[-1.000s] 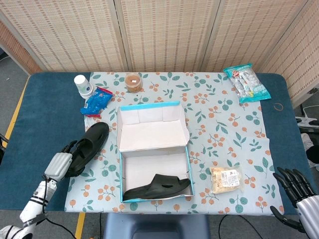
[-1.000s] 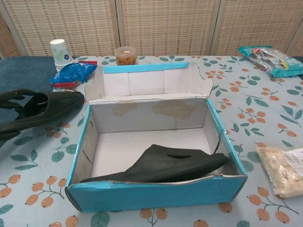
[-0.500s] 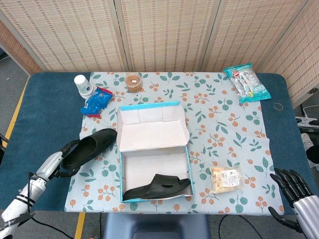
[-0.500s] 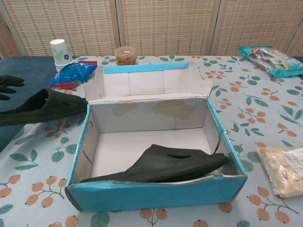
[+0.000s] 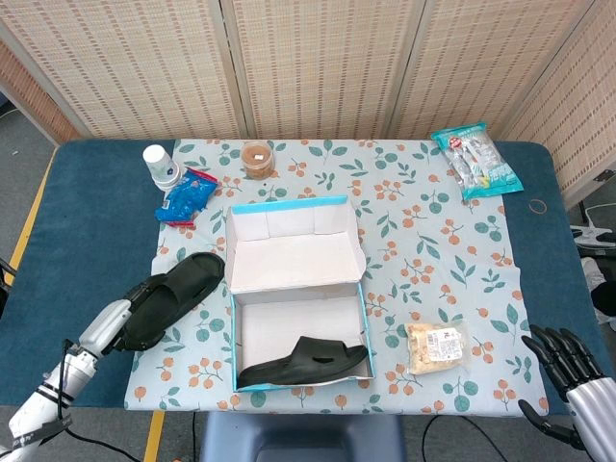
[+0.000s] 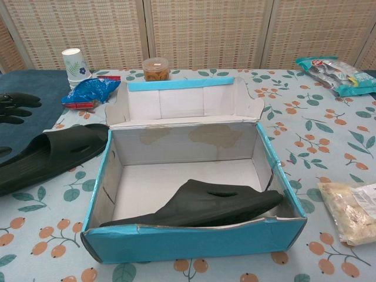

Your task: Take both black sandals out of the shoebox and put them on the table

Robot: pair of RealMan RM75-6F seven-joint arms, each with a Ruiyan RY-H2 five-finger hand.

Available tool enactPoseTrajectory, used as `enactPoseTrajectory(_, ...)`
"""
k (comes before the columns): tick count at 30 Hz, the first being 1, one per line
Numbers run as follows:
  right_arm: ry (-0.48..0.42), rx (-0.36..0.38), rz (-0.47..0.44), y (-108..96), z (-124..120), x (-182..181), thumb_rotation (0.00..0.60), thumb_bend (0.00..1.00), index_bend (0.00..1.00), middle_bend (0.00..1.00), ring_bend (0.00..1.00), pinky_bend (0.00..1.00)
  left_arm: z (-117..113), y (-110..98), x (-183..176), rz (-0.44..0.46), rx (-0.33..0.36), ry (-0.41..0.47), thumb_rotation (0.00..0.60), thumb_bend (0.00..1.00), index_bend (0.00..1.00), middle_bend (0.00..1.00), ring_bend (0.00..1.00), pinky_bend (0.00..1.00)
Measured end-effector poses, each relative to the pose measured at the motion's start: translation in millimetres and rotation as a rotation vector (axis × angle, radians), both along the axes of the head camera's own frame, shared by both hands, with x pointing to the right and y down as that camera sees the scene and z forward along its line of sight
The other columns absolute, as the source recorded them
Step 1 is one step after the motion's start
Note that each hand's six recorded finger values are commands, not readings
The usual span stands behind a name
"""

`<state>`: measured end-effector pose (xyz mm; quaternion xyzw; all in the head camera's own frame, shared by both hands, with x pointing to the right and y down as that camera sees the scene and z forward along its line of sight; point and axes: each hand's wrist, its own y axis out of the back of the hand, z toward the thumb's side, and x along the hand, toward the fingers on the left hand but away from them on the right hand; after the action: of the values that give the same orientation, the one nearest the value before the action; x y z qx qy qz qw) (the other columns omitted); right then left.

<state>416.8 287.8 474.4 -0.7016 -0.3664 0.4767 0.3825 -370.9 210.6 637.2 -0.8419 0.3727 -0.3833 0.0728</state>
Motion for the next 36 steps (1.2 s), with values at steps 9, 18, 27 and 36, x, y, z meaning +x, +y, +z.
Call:
enactPoseTrajectory(9,0.007,-0.022,-0.023,1.7,6.6,-5.7,0.555,0.20,0.00,0.00,0.00,0.00,-64.8,21.1,81.2,0.148,0.006,0.264,0.600,0.36,0.00,0.00,0.00,0.07)
enactPoseTrajectory(18,0.016,-0.040,-0.029,1.1,12.6,-7.4,0.553,0.20,0.00,0.00,0.00,0.00,-68.1,18.0,147.7,0.265,0.042,0.226,0.600,0.36,0.00,0.00,0.00,0.08)
enactPoseTrajectory(27,0.014,-0.045,-0.024,-0.1,13.0,-6.1,0.554,0.20,0.00,0.00,0.00,0.00,-27.1,7.3,198.7,0.292,0.025,0.060,0.600,0.36,0.00,0.00,0.00,0.08)
enactPoseTrajectory(36,0.007,-0.062,-0.046,1.9,15.3,-9.8,0.554,0.20,0.00,0.00,0.00,0.00,-24.6,26.4,259.0,0.356,-0.038,0.113,0.600,0.35,0.00,0.00,0.00,0.08)
